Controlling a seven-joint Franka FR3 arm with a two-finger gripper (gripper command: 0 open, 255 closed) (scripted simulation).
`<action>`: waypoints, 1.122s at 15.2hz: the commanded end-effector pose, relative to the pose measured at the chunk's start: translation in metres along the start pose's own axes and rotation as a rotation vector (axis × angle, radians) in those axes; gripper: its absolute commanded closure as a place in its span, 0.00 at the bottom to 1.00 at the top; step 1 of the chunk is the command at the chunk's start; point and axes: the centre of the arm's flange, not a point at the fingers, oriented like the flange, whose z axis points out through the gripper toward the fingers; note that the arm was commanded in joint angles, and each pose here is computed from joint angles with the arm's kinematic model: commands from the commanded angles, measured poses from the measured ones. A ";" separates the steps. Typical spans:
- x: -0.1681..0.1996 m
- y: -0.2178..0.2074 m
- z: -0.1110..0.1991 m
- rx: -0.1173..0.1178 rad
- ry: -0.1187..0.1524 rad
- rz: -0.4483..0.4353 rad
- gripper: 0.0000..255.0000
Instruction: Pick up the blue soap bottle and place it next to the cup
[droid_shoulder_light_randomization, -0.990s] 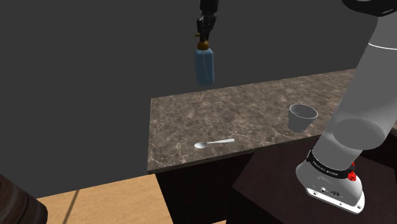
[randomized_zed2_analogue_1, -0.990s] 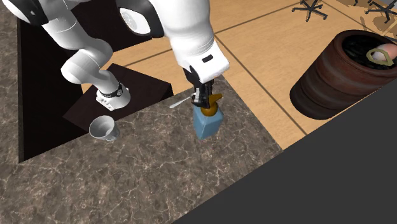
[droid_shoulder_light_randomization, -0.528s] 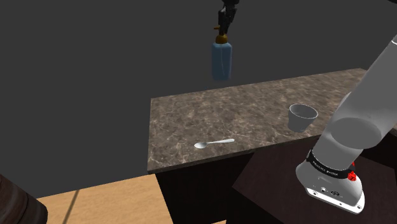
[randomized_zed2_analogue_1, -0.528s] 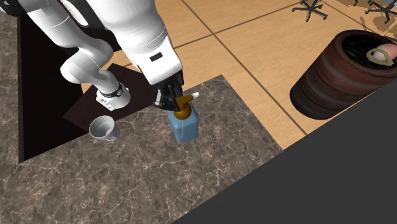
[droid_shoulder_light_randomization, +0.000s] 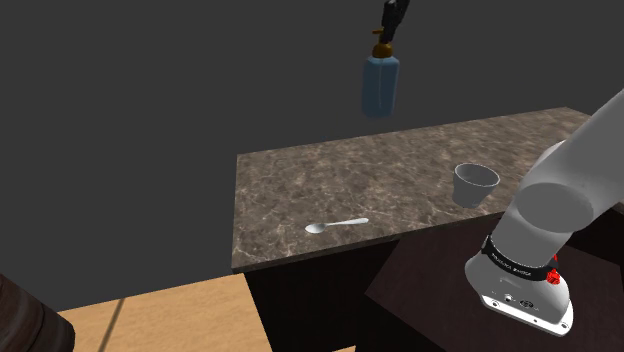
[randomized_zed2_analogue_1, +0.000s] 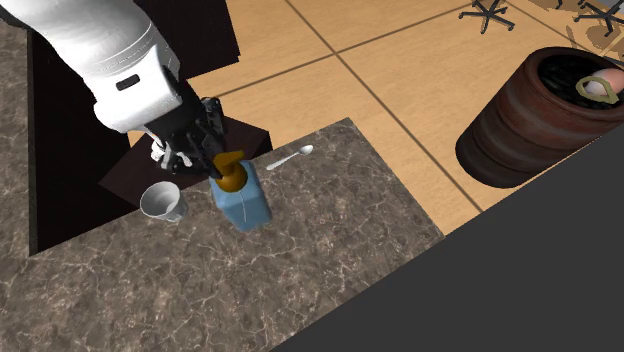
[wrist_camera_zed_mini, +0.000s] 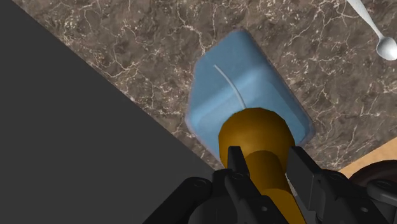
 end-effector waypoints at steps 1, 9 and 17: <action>-0.021 0.012 -0.011 0.001 0.000 -0.001 1.00; -0.102 0.063 -0.056 0.001 0.000 -0.001 1.00; -0.183 0.113 -0.101 0.001 0.000 -0.001 1.00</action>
